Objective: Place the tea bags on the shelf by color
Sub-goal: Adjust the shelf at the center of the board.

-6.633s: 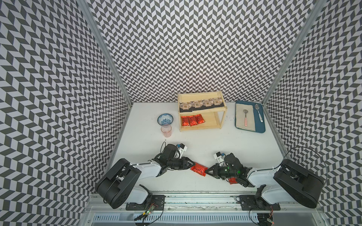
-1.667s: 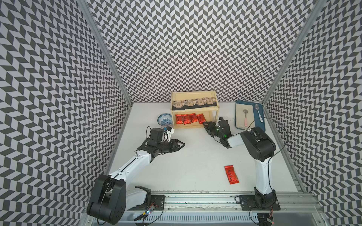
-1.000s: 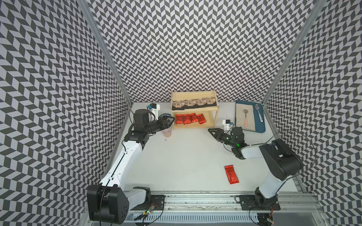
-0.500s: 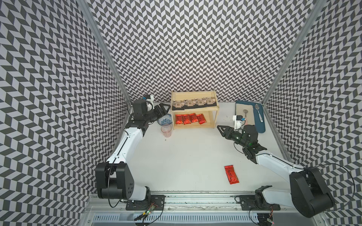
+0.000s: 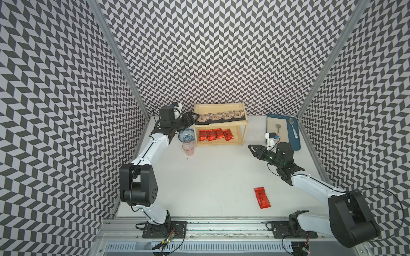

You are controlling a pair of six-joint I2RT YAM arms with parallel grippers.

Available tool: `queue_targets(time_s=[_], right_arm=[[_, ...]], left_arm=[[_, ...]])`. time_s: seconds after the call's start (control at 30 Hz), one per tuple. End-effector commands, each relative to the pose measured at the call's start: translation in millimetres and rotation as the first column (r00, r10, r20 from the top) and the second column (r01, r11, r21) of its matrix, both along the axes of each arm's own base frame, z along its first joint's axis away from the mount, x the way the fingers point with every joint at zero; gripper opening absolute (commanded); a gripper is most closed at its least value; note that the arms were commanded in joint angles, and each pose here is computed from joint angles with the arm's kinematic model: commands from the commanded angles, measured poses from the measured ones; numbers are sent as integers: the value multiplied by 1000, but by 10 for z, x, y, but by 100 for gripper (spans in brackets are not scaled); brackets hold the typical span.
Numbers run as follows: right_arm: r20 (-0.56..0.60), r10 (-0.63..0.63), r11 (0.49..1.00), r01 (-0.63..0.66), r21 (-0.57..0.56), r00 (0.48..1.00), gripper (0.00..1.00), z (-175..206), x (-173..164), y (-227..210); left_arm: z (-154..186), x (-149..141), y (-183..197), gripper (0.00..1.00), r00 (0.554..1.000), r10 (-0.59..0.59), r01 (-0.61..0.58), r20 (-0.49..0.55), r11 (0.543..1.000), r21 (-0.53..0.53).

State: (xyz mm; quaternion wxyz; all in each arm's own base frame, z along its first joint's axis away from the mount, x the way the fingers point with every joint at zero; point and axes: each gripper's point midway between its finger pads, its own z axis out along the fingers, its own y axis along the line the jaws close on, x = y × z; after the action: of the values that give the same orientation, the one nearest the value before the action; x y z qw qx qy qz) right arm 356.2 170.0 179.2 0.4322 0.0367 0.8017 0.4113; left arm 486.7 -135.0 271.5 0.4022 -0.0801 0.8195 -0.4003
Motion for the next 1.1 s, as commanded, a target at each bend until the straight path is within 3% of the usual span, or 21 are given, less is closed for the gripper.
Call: queue_targets(time_s=[0.0,0.3,0.47,0.77,1.07], right_arm=[[44,14,1000,-14,6,999,50,93,-32,-17],[49,14,1000,-15,10,999,50,115,-41,-48],[39,10,998,-8,-60,999,50,99,-86,-101],[-245,-88,949,6,-317,965,50,-608,-448,-405],[-284,-154,918,30,-396,947,53,-702,-893,-432]], left_arm=[[94,-17,-1,78,999,-5,4,38,1000,19],[78,-195,-189,77,999,-43,42,34,999,27],[23,-302,-249,77,998,-53,53,19,998,31],[-38,-482,-143,77,1000,-18,19,-4,994,104],[-121,-851,-37,84,1000,-2,3,-2,990,141]])
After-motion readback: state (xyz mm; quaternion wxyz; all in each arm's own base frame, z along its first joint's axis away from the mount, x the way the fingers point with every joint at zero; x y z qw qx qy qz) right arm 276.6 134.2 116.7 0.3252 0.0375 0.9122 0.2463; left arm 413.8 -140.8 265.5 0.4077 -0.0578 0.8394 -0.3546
